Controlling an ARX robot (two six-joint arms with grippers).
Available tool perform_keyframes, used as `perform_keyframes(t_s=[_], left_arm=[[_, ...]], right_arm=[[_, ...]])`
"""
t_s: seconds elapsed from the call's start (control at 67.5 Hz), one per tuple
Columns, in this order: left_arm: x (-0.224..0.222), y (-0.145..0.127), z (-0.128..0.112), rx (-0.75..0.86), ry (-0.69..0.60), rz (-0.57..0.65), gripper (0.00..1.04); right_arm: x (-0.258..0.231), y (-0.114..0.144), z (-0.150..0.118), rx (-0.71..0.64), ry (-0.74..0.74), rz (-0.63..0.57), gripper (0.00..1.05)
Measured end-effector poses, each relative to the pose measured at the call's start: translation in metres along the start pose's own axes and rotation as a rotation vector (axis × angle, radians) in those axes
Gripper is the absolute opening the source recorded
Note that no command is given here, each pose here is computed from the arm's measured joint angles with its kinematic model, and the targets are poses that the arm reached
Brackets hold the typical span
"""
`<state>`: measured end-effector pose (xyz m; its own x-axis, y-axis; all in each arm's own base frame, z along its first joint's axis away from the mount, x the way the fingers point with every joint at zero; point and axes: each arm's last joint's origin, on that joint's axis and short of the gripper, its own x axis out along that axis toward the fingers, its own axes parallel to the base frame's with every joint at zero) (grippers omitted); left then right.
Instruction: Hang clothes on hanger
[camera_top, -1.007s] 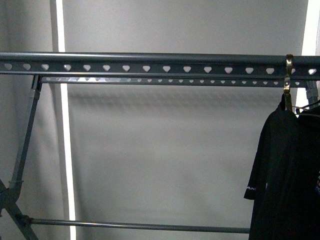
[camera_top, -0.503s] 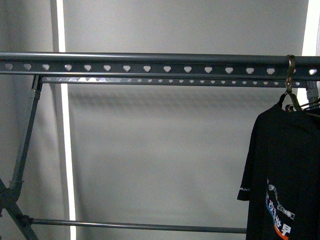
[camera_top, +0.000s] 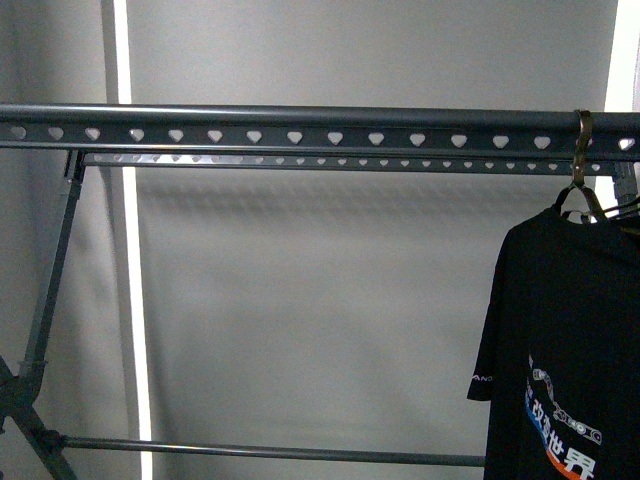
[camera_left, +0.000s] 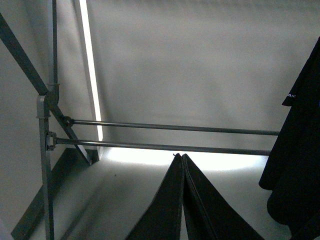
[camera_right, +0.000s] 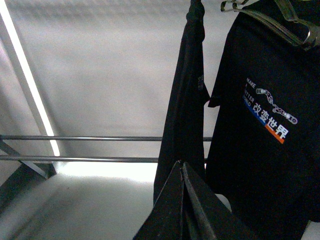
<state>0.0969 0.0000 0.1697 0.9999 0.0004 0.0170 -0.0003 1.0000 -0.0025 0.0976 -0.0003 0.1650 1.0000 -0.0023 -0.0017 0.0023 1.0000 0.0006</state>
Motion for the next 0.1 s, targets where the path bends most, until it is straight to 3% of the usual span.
perform_keyframes(t_s=[0.104], left_arm=[[0.0000, 0.0000, 0.0000, 0.000, 0.000, 0.000, 0.27]], right_arm=[[0.0000, 0.0000, 0.0000, 0.000, 0.000, 0.000, 0.23]])
